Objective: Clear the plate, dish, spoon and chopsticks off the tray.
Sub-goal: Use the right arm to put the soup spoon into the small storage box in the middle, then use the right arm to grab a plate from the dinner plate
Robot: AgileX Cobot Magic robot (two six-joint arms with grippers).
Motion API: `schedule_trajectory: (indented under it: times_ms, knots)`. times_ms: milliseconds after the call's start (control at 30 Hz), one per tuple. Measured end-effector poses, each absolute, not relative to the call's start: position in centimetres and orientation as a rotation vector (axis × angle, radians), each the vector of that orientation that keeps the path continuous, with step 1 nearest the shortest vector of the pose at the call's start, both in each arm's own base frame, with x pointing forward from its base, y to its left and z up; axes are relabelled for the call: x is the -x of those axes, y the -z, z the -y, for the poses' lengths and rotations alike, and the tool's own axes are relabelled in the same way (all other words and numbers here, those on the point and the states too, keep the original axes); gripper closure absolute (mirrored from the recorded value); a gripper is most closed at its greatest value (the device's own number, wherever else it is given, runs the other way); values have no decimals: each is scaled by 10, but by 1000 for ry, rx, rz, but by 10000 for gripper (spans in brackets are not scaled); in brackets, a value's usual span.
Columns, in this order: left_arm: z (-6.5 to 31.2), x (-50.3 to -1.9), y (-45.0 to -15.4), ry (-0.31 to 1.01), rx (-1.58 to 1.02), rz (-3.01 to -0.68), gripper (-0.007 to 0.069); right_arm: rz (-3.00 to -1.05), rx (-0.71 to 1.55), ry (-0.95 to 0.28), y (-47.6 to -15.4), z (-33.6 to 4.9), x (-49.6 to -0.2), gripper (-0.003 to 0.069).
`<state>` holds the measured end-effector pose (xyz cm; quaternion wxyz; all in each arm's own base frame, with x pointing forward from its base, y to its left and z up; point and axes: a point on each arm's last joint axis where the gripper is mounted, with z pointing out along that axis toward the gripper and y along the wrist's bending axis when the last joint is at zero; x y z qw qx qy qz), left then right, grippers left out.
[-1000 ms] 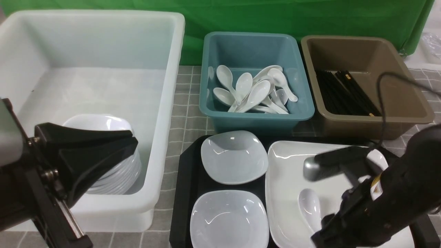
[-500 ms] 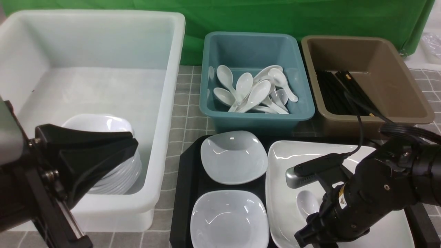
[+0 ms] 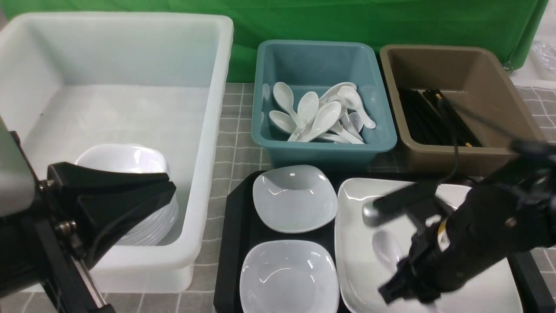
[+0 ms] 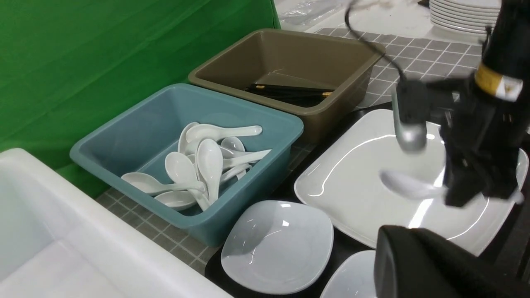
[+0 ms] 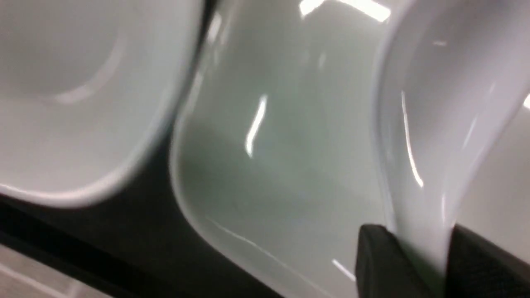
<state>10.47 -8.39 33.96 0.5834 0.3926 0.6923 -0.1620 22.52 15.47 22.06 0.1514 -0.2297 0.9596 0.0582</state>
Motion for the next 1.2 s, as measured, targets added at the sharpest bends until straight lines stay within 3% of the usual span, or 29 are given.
schedule_trajectory:
  times_ms: [200, 367, 433, 667, 767, 833, 1000, 1100, 1200]
  knots:
    - [84, -105, -340, 373, -909, -1612, 612, -2273, 574, -322, -298, -171, -268, 473]
    - [83, -105, -340, 371, -906, -1610, 612, -2106, 477, -341, -313, -182, -328, 473]
    - [83, -106, -341, 370, -904, -1609, 612, -2099, 427, -318, -298, -187, -368, 461]
    - [83, -106, -340, 361, -910, -1608, 612, -2233, 288, -281, -277, -175, -427, 170]
    - [83, -106, -340, 359, -912, -1608, 612, -2302, 305, -253, -286, -169, -423, 157]
    - [83, -106, -340, 356, -913, -1607, 612, -2362, 366, -218, -296, -166, -411, 190]
    - [83, -105, -340, 358, -921, -1611, 612, -2539, 600, -160, -330, -166, -340, 375]
    - [84, -105, -339, 365, -932, -1617, 612, -2622, 723, -144, -330, -175, -286, 404]
    - [84, -104, -339, 376, -925, -1625, 612, -2694, 879, -69, -304, -187, -231, 409]
